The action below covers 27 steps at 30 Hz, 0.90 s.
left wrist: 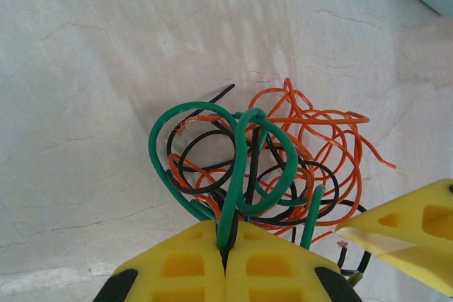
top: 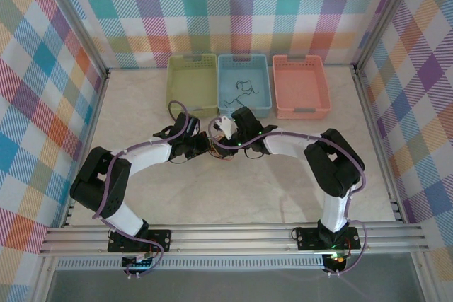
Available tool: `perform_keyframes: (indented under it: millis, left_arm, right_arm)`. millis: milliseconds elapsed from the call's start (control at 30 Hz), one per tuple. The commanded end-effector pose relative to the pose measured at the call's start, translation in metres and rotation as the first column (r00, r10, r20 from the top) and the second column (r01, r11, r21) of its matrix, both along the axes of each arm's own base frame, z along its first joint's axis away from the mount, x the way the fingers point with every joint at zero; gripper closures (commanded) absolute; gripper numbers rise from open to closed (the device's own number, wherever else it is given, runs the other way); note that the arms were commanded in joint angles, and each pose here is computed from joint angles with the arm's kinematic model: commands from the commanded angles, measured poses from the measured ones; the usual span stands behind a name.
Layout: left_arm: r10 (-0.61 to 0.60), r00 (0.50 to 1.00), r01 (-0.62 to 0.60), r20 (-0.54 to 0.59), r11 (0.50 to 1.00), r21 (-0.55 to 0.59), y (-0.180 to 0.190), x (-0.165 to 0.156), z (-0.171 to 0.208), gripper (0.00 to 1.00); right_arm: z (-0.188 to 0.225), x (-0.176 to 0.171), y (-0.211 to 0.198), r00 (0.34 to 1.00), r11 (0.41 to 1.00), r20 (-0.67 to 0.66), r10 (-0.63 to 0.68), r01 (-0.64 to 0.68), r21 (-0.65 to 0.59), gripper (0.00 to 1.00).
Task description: Untangle the cables
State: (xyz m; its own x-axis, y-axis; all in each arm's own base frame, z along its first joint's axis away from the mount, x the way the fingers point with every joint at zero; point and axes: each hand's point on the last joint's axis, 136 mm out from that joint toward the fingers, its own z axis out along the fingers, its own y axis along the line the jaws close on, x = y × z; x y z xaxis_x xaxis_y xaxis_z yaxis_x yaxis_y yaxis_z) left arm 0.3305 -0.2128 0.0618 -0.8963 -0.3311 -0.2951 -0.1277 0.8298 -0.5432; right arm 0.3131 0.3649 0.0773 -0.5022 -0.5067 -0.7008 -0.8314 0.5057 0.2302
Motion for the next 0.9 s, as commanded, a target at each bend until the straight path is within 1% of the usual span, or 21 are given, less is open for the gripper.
perform_keyframes:
  millis: [0, 67, 200, 467, 567, 600, 733, 867]
  left_arm:
    - [-0.031, 0.999, 0.031, 0.01, 0.999, -0.007, -0.008, 0.003, 0.007, 1.0]
    - [-0.03, 0.999, 0.03, 0.01, 1.0, -0.008, -0.008, 0.003, 0.008, 1.0]
    - [-0.031, 0.999, 0.031, 0.01, 1.0, -0.007, -0.008, 0.003, 0.007, 1.0]
    - [-0.03, 1.0, 0.03, 0.004, 1.0, -0.005, -0.008, 0.003, 0.006, 1.0]
    - [-0.028, 1.0, 0.028, 0.004, 1.0, -0.003, -0.007, 0.003, 0.006, 1.0]
    - [-0.028, 1.0, 0.028, 0.004, 1.0, -0.001, -0.007, 0.003, 0.006, 1.0]
    - [-0.028, 1.0, 0.028, 0.005, 1.0, -0.001, -0.007, 0.003, 0.006, 1.0]
    - [-0.029, 1.0, 0.029, 0.002, 1.0, -0.001, -0.007, 0.002, 0.005, 1.0]
  right_arm:
    - [-0.002, 0.0, 0.003, 1.0, 1.0, 0.003, 0.01, -0.01, -0.026, 0.72]
    - [-0.002, 0.001, 0.003, 1.0, 1.0, 0.006, 0.006, -0.006, -0.028, 0.75]
    - [0.003, 0.001, 0.002, 1.0, 1.0, 0.021, 0.0, 0.0, -0.013, 0.87]
    - [0.02, 0.008, -0.008, 0.992, 0.998, 0.113, -0.058, 0.056, 0.017, 1.0]
    - [0.025, 0.018, -0.02, 0.981, 0.99, 0.136, -0.138, 0.136, 0.019, 1.0]
    - [0.028, 0.021, -0.025, 0.977, 0.986, 0.132, -0.168, 0.164, 0.037, 1.0]
    - [0.035, 0.034, -0.048, 0.957, 0.956, 0.077, -0.279, 0.27, 0.112, 1.0]
    - [0.035, 0.05, -0.074, 0.921, 0.913, 0.018, -0.39, 0.383, 0.142, 1.0]
